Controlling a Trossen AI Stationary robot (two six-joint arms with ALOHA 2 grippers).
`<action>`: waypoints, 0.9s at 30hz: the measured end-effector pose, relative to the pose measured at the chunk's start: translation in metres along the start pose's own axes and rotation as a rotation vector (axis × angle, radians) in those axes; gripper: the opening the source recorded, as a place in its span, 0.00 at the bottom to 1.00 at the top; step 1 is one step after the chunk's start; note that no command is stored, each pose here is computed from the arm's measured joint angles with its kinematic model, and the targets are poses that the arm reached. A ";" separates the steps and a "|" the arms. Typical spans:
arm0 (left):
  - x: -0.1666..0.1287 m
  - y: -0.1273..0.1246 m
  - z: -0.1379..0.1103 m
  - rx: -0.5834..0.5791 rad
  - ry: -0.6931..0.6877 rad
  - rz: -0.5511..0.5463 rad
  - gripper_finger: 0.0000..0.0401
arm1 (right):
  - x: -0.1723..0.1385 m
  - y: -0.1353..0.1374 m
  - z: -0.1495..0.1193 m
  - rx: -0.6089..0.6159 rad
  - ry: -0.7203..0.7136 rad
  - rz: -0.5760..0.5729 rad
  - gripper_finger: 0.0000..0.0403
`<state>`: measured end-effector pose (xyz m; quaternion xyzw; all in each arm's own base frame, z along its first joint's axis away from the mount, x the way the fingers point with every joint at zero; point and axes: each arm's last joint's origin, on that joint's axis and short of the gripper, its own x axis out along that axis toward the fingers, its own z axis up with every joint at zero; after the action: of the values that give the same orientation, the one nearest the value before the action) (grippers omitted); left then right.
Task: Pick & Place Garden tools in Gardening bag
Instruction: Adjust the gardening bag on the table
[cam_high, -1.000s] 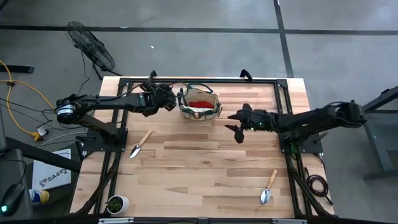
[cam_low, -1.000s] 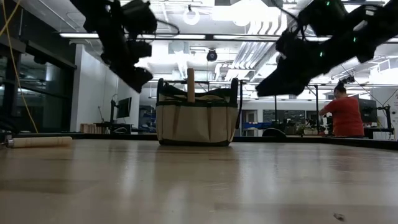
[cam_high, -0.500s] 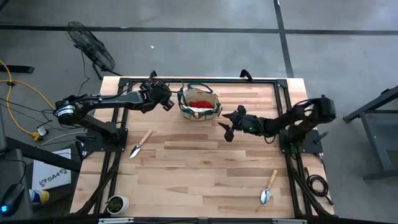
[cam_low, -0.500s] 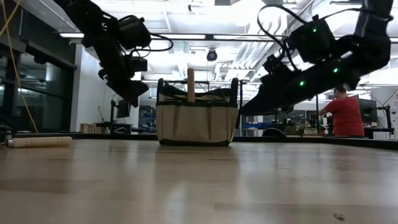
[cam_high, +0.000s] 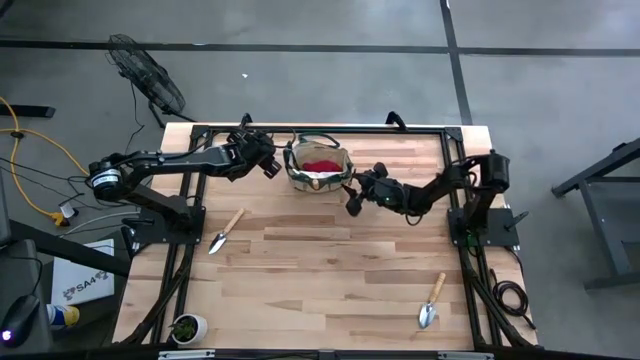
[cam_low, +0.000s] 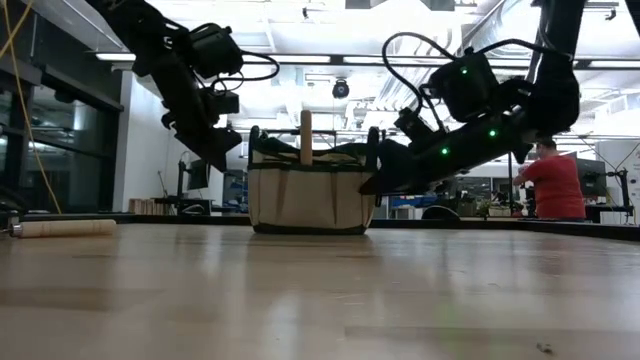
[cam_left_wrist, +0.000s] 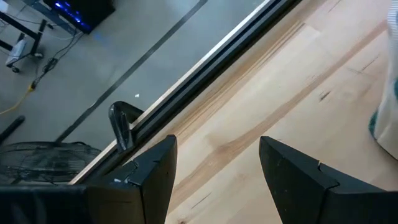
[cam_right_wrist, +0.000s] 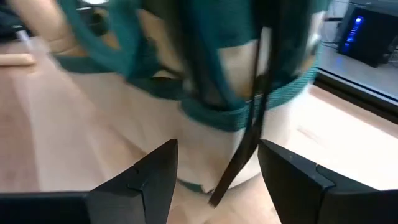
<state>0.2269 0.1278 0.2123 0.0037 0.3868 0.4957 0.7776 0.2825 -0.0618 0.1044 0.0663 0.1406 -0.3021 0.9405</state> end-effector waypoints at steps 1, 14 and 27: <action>0.000 0.000 0.000 0.000 0.001 -0.009 0.55 | 0.001 -0.001 0.000 0.003 -0.001 -0.009 0.53; 0.000 -0.001 0.000 0.000 0.005 -0.044 0.55 | 0.008 -0.012 0.006 0.016 -0.012 -0.038 0.42; 0.000 -0.002 0.000 0.000 0.008 -0.072 0.55 | 0.008 -0.012 0.006 0.011 -0.017 -0.036 0.05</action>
<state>0.2283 0.1265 0.2113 -0.0122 0.3898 0.4674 0.7933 0.2831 -0.0770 0.1074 0.0664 0.1321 -0.3202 0.9357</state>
